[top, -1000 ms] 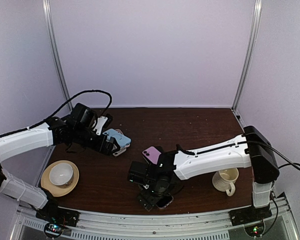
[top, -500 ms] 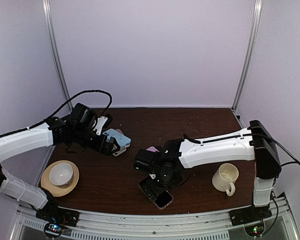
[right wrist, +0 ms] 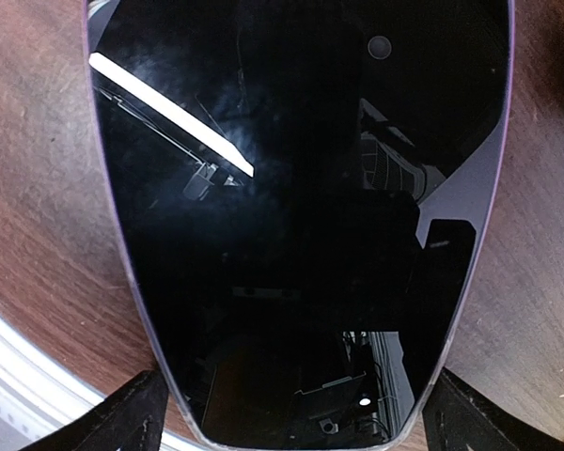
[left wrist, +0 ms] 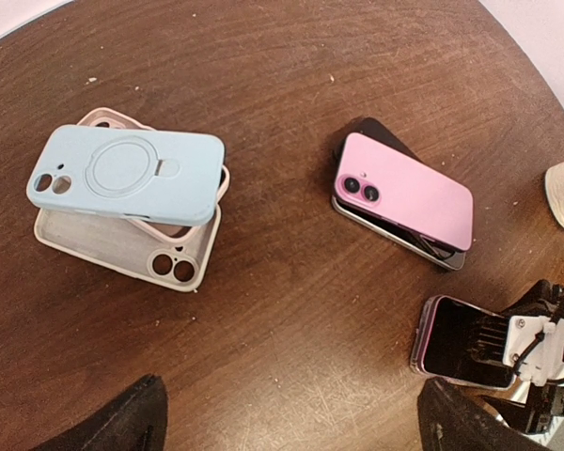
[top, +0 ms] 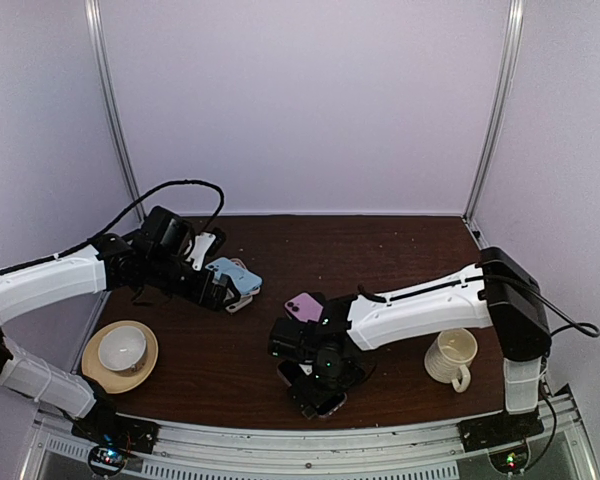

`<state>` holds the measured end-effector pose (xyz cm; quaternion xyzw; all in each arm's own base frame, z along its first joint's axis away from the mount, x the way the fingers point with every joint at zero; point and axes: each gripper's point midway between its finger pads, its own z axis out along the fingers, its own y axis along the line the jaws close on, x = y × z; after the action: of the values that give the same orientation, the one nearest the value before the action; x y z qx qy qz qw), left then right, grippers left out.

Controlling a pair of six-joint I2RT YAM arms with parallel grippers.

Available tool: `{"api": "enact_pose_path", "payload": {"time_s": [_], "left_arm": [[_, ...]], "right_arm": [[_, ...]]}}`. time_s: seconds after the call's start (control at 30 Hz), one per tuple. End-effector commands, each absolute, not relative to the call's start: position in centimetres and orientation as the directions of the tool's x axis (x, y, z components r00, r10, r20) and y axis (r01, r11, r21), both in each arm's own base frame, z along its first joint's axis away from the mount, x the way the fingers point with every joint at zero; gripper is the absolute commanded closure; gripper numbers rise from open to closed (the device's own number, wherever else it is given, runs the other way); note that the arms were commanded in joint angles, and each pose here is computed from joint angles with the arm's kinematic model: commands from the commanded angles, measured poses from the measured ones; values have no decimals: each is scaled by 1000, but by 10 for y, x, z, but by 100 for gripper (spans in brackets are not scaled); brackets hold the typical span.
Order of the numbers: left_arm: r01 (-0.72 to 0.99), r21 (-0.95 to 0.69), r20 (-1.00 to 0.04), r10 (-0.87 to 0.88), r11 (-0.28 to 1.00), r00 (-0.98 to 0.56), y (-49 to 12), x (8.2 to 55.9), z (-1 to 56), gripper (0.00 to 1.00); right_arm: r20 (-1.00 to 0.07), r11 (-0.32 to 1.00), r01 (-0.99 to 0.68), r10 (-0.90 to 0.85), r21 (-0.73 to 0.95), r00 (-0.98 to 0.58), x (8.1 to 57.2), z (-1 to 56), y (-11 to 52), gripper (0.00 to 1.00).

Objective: Put the phone into the phone case
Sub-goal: Pick up the phone with the phone case at the center of the board.

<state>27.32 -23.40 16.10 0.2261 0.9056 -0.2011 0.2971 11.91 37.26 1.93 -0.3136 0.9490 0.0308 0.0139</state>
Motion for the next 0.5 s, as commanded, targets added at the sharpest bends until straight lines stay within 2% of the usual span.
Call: {"api": "enact_pose_path", "payload": {"time_s": [0.0,0.2,0.47], "left_arm": [[549,-233,-658,286,803,-697,-239,278,166,3],[548,-232,-656,287,804,-698,-239,278,165,3],[548,-233,-651,289,803,-701,-240,278,164,3]], "right_arm": [[-13,809,-588,-588,-29,-809,121,5,357,1],[-22,813,-577,-580,-74,-814,125,2,350,1],[-12,811,-578,-581,-89,-814,124,-5,351,10]]}}
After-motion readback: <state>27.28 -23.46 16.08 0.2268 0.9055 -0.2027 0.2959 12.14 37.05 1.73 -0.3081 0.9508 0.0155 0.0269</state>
